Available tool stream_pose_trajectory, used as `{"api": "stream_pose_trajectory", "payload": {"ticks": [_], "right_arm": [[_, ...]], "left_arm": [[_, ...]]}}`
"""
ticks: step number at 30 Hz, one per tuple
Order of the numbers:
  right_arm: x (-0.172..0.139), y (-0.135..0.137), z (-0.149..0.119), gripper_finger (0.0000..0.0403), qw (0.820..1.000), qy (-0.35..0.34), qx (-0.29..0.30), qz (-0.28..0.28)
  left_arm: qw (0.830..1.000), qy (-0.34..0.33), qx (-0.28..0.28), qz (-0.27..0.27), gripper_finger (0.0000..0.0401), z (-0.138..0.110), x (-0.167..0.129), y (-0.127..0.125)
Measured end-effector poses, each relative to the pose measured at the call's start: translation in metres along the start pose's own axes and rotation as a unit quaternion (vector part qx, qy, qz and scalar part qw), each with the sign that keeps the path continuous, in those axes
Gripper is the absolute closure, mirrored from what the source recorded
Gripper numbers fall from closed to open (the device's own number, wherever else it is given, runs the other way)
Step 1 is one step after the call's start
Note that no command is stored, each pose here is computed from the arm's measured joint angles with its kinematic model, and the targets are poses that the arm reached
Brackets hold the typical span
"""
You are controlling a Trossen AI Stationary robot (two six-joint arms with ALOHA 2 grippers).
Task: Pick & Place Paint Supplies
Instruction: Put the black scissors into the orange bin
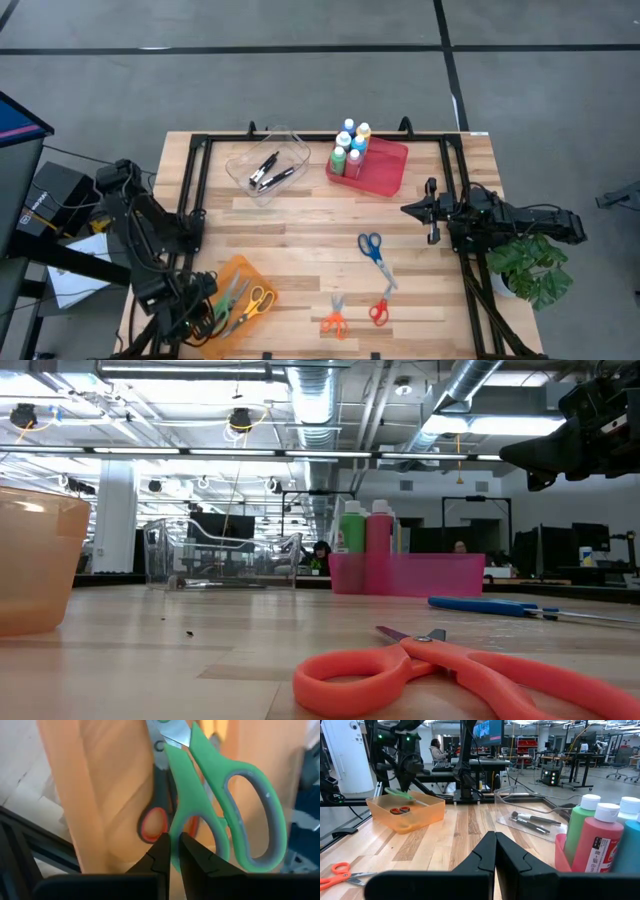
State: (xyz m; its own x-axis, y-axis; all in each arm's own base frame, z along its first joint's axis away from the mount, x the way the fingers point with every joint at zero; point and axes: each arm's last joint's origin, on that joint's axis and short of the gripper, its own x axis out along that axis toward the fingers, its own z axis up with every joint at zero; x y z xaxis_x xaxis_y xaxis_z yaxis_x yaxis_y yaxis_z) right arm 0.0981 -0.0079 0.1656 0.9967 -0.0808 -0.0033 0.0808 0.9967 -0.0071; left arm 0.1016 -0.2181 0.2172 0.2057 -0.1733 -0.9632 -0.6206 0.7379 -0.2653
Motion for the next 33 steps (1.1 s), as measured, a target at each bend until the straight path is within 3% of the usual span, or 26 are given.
{"api": "stream_pose_trajectory", "payload": {"ticks": [7, 12, 18, 33], "right_arm": [[0.000, 0.000, 0.000, 0.0403, 1.000, 0.000, 0.000, 0.000], [0.000, 0.000, 0.000, 0.0403, 1.000, 0.000, 0.000, 0.000], [0.000, 0.000, 0.000, 0.0403, 1.000, 0.000, 0.000, 0.000], [0.000, 0.000, 0.000, 0.0403, 1.000, 0.000, 0.000, 0.000]], "left_arm": [[0.999, 0.028, 0.027, 0.038, 0.0385, 0.000, 0.018, 0.016], [0.997, 0.045, 0.051, 0.022, 0.0385, -0.001, 0.027, 0.019], [0.997, 0.041, 0.053, 0.036, 0.0385, 0.002, 0.035, 0.026], [0.998, 0.048, 0.048, 0.006, 0.0370, 0.002, 0.042, 0.025]]}}
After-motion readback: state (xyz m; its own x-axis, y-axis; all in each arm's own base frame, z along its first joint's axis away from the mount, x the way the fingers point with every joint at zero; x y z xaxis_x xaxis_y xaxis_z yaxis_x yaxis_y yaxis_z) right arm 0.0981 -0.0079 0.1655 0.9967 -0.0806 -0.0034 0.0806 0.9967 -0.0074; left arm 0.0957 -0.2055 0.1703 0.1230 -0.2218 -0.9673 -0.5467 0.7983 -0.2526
